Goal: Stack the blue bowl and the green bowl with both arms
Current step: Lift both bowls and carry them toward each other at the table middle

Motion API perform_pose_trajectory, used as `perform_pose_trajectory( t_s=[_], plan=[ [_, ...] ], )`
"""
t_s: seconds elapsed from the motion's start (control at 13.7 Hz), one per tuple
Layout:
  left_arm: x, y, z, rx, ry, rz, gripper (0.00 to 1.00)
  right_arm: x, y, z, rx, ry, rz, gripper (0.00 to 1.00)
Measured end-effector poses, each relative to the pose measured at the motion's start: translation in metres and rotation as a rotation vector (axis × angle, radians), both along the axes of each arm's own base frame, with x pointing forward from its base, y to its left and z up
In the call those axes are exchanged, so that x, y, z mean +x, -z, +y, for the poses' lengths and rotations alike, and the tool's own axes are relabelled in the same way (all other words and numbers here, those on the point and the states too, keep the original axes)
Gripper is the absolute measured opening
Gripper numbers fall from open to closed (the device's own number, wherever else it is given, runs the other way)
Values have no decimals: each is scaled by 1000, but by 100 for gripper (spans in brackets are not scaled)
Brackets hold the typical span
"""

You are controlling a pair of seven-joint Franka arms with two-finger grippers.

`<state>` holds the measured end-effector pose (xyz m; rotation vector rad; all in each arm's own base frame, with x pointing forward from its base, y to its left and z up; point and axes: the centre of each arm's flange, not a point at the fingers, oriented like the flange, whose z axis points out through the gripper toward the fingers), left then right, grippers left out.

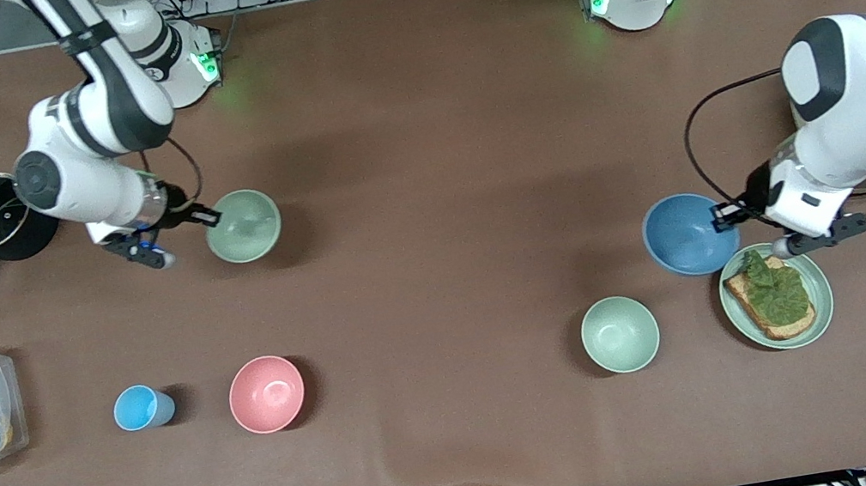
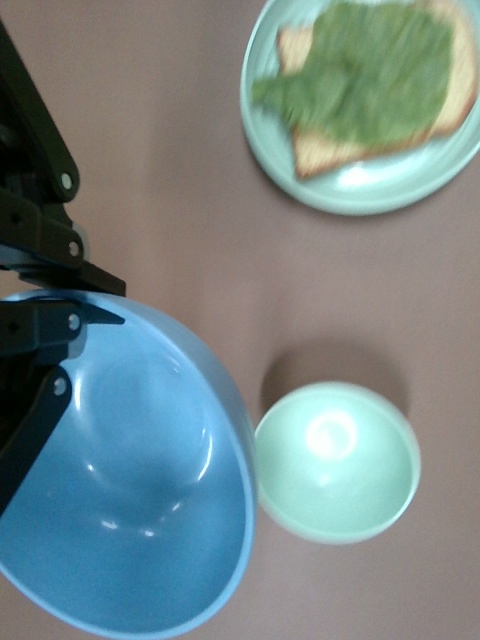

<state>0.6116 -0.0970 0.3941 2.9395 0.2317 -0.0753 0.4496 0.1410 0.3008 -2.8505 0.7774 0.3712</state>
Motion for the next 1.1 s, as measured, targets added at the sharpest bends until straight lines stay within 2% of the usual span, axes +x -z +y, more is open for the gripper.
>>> perform_pose_trajectory(
  t_s=[0.22, 0.44, 0.66, 0.88, 1.1],
  plan=[
    [-15, 9, -64, -30, 12, 57, 7, -13, -8, 69, 0, 54, -68, 4],
    [-42, 27, -148, -27, 2, 128, 7, -34, 3, 133, -2, 94, -134, 4],
    [-66, 33, -206, -12, -24, 164, 7, -45, 28, 166, -8, 138, -151, 4],
    [-74, 45, -225, -5, -31, 191, 7, -53, 49, 195, -8, 162, -176, 4],
    [-73, 53, -226, -4, -36, 205, 7, -57, 63, 212, -15, 171, -172, 4]
  ],
)
